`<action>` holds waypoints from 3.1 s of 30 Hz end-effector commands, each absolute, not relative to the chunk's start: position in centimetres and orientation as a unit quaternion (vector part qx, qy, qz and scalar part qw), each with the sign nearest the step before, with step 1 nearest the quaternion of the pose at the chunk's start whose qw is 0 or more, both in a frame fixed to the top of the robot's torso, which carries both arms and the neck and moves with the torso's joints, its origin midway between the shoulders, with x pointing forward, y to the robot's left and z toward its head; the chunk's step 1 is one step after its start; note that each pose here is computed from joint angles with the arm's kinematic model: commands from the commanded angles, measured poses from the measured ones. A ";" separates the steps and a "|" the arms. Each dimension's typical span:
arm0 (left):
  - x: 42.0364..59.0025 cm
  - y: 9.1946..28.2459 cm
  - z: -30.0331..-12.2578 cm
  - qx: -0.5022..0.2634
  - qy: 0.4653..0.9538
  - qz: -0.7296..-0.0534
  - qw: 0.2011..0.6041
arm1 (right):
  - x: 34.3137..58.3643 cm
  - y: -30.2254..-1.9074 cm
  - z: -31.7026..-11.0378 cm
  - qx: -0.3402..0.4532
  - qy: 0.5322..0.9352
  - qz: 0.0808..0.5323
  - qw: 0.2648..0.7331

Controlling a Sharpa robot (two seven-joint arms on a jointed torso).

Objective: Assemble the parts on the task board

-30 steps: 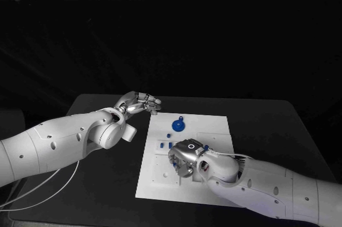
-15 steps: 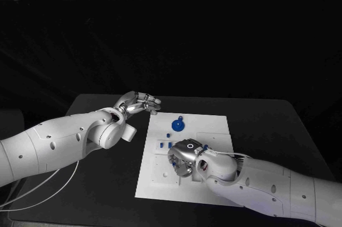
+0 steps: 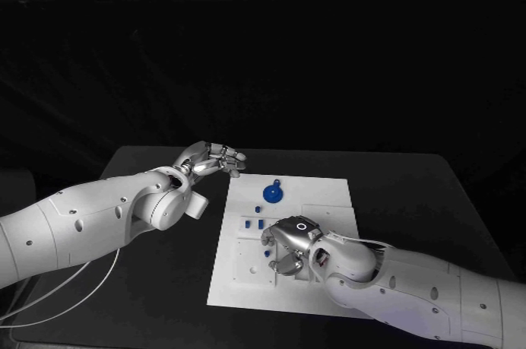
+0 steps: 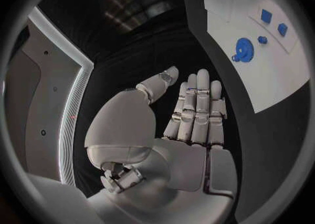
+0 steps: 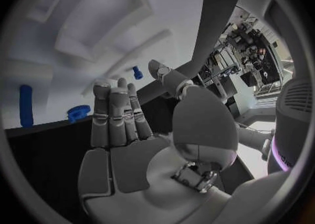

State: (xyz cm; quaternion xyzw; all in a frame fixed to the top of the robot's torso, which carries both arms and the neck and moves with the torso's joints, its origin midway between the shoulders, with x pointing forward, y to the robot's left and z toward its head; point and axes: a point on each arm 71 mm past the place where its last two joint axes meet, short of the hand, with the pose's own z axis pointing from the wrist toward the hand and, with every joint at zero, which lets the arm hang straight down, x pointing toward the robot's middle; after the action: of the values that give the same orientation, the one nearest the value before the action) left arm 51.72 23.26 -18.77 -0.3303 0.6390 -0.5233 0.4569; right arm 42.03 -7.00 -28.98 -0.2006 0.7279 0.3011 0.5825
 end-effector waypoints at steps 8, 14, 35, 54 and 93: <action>51.8 23.5 -18.7 -0.339 0.630 -0.531 0.455 | 42.3 -9.6 -24.8 -0.140 0.700 0.351 0.605; 52.0 23.5 -18.7 -0.340 0.630 -0.531 0.454 | 44.4 -13.5 -22.5 -0.132 0.715 0.322 0.606; 52.3 23.6 -18.8 -0.341 0.628 -0.531 0.455 | 46.7 -18.1 -26.1 -0.148 0.768 0.233 0.577; 52.4 23.8 -18.9 -0.344 0.629 -0.529 0.455 | 46.5 -17.2 -26.5 -0.161 0.757 0.230 0.590; 52.5 24.1 -18.9 -0.348 0.629 -0.524 0.457 | 45.8 -16.0 -25.1 -0.171 0.707 0.239 0.644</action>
State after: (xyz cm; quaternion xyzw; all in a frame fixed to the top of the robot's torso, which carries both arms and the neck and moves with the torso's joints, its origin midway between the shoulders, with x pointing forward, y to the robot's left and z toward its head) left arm 52.50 24.21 -19.05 -0.3483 0.6316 -0.5191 0.4586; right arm 45.82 -16.04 -25.37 -0.1634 0.7191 0.2391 0.6317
